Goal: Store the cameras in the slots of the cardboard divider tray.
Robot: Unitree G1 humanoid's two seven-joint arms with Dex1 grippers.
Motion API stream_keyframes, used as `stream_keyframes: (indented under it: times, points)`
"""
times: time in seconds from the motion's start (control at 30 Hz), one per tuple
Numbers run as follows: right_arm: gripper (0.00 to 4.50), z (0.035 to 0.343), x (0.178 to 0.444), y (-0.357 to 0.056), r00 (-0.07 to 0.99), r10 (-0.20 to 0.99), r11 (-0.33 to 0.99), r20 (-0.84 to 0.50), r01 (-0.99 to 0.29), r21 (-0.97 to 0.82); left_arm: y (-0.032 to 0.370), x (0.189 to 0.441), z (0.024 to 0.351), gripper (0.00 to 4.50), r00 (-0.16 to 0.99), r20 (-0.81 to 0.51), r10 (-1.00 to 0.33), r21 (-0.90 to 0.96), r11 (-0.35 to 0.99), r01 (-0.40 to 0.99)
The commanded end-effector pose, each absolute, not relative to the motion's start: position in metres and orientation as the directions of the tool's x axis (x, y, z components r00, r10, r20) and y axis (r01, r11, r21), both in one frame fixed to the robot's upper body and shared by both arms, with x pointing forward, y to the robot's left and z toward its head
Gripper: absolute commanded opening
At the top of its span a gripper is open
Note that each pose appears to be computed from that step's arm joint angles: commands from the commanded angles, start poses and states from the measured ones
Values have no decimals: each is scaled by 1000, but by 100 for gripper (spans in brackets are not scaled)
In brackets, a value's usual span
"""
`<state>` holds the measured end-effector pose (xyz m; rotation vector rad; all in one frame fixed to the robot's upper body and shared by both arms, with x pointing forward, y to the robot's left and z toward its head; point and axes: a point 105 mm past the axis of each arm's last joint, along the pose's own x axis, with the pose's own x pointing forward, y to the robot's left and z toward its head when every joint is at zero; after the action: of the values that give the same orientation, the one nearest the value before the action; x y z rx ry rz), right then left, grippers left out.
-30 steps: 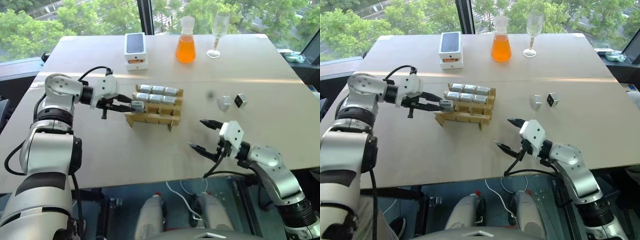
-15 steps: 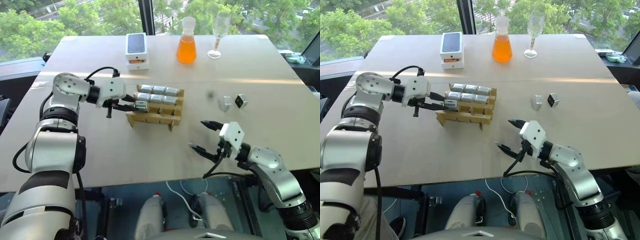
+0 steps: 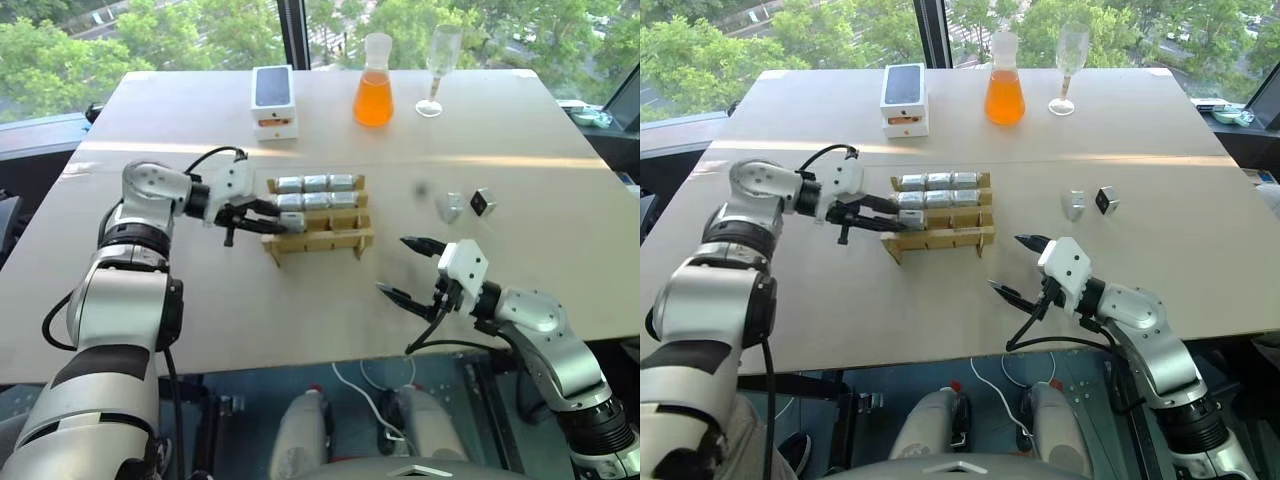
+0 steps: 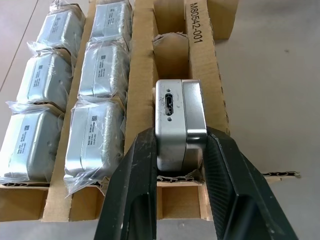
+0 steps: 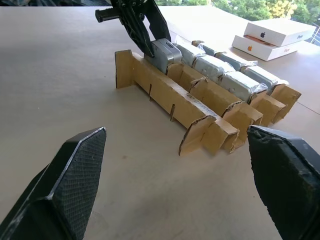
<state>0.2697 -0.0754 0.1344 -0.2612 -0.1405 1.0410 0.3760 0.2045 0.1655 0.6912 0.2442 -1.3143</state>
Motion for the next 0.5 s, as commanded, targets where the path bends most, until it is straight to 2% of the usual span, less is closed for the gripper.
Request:
stream_keyframes:
  times: [0.03, 0.23, 0.3, 0.33, 0.43, 0.47, 0.5]
  points:
    - [445, 145, 268, -75, 490, 872, 471, 21, -825, -312, 204, 376, 170, 71, 264, -499, -825, 303, 119, 945]
    - [445, 144, 268, -76, 493, 870, 475, 23, -825, -307, 203, 377, 171, 71, 263, -490, -831, 292, 128, 948]
    - [450, 145, 268, -77, 493, 870, 476, 24, -824, -307, 203, 377, 172, 176, 264, -489, -831, 288, 132, 949]
    - [450, 145, 268, -77, 494, 869, 477, 25, -824, -307, 203, 377, 173, 209, 265, -489, -831, 288, 133, 948]
    - [450, 146, 270, -79, 497, 867, 482, 31, -821, -305, 203, 378, 177, 353, 271, -483, -833, 304, 131, 944]
    - [450, 146, 270, -79, 499, 866, 484, 34, -821, -303, 204, 378, 180, 377, 277, -474, -836, 314, 133, 940]
    - [450, 146, 270, -79, 499, 866, 486, 36, -820, -302, 204, 378, 182, 436, 280, -468, -838, 321, 134, 938]
